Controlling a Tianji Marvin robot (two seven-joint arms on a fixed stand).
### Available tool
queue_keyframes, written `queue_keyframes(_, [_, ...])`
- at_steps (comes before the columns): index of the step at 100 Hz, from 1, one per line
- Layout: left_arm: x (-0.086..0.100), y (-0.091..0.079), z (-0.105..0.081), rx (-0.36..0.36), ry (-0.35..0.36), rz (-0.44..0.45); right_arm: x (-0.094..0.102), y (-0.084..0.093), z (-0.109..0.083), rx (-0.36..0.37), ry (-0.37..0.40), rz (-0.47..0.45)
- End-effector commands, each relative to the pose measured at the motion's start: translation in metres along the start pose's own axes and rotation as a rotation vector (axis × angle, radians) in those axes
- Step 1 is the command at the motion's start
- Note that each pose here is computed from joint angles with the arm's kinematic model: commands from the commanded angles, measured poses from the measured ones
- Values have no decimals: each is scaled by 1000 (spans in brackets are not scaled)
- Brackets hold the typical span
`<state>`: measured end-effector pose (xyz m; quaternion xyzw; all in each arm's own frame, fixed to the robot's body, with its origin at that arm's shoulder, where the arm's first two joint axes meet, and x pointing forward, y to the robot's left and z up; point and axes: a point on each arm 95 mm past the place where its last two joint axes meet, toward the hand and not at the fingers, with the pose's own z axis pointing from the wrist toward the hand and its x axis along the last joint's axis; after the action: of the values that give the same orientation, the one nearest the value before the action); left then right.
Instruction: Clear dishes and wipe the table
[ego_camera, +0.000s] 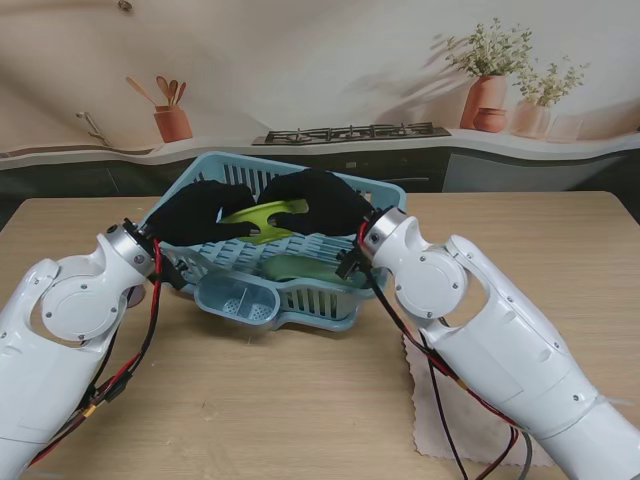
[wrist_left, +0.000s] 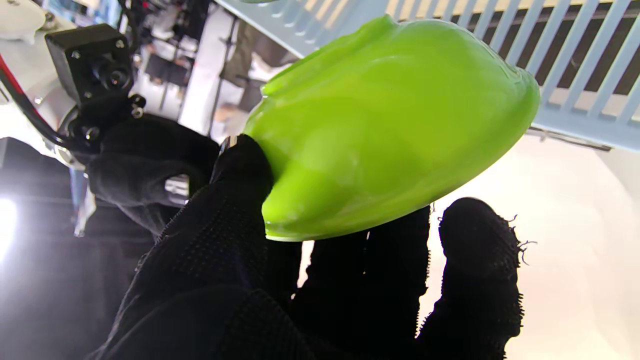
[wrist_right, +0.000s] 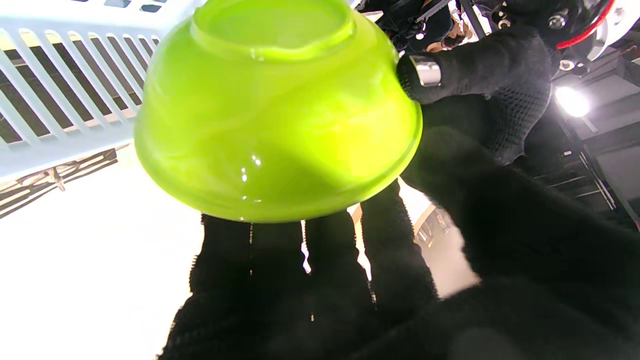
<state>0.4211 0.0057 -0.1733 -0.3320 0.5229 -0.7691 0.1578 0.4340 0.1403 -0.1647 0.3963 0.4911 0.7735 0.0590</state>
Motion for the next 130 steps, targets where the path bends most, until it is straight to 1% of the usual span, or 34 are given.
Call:
queue_keyframes(1, [-3, -1, -3, -1, -6, 8, -3, 2, -4, 13, -2, -12])
queue_keyframes(27, [-5, -4, -5, 25, 3, 24, -7, 7, -10, 9, 5, -35])
queue_keyframes(61, [-8, -10, -3, 51, 11, 38, -23, 19, -33, -7, -9, -81])
queue_keyframes(95, [-7, -15, 9, 24, 31, 42, -44, 29, -72, -25, -27, -137])
queue_keyframes(112, [-8, -15, 15, 7, 28, 40, -53, 32, -93, -39, -38, -160])
queue_keyframes(130, [-10, -13, 20, 4, 16, 33, -61, 34, -114, -71, -50, -175])
